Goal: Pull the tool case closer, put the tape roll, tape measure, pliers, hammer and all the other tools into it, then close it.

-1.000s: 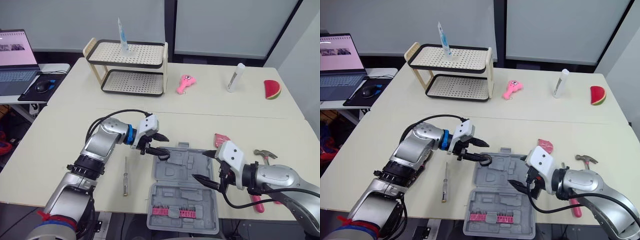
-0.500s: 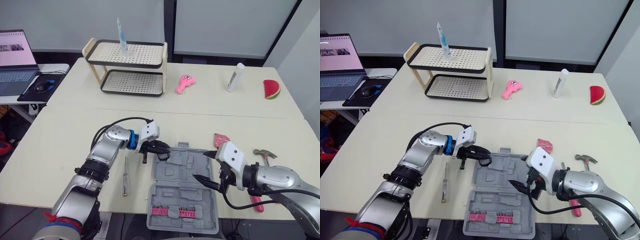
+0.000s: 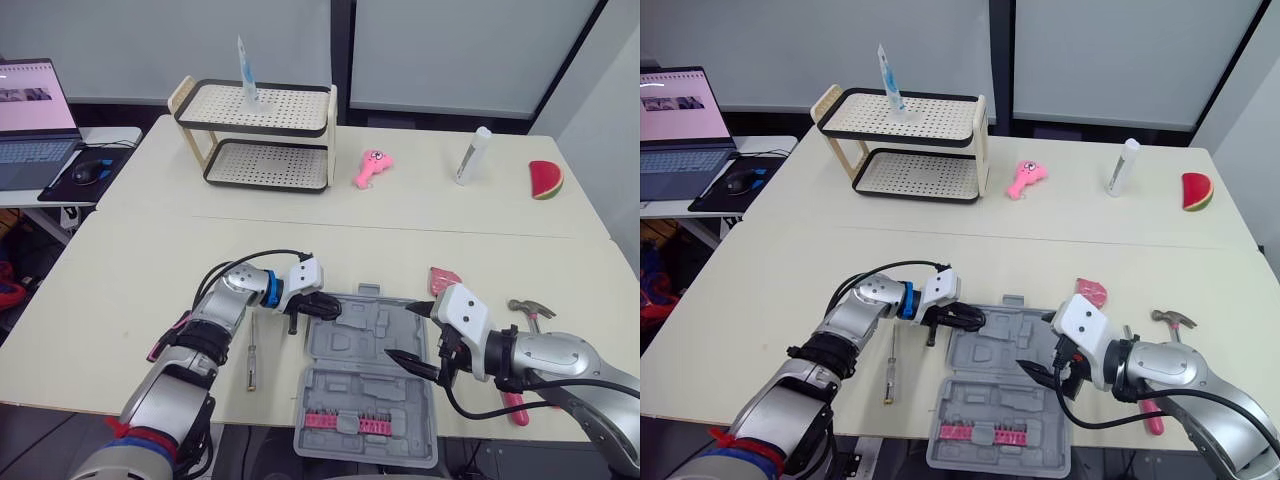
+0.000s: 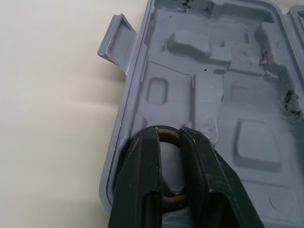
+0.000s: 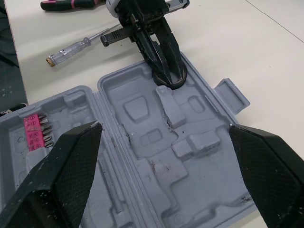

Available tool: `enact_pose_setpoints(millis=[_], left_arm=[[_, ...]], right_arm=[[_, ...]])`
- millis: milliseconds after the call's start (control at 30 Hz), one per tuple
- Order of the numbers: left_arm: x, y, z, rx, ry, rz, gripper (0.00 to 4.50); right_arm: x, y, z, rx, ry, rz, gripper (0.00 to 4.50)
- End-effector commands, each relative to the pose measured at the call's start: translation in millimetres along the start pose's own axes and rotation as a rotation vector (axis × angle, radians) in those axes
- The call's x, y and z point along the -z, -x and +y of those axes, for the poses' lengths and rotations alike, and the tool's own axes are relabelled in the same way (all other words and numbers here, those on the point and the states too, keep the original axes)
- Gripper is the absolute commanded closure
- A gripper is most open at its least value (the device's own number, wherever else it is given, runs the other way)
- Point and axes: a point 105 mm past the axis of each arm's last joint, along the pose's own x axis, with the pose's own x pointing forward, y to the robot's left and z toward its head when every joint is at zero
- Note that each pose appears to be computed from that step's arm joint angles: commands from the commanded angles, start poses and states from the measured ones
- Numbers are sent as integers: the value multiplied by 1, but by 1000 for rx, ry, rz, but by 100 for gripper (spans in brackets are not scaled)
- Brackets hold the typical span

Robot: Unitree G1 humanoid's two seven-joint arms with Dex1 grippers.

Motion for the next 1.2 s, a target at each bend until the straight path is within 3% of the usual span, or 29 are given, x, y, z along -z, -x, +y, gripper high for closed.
enact_pose_setpoints(millis=[33,267,467,667,900,1000,1200], left_arm=[[3,4,2,-12,-1,12,382],[-29,34,4,-8,-2,-87,382],[-51,90,-1,-103,45,-164,382],[-22,179,4,-488,225,-179,382],[34,249,-29,-820,340,-78,382],[73,280,-68,-926,472,-13,326],[111,302,-120,-1027,603,83,145]], right_arm=[[-10,3,5,-17,42,-33,0],[-18,5,2,-9,50,-72,0],[-28,18,-8,49,57,-121,0],[-12,68,-38,281,96,-78,0],[30,126,-57,462,62,43,0],[64,160,-64,538,-2,119,0],[107,188,-52,515,-53,244,0]])
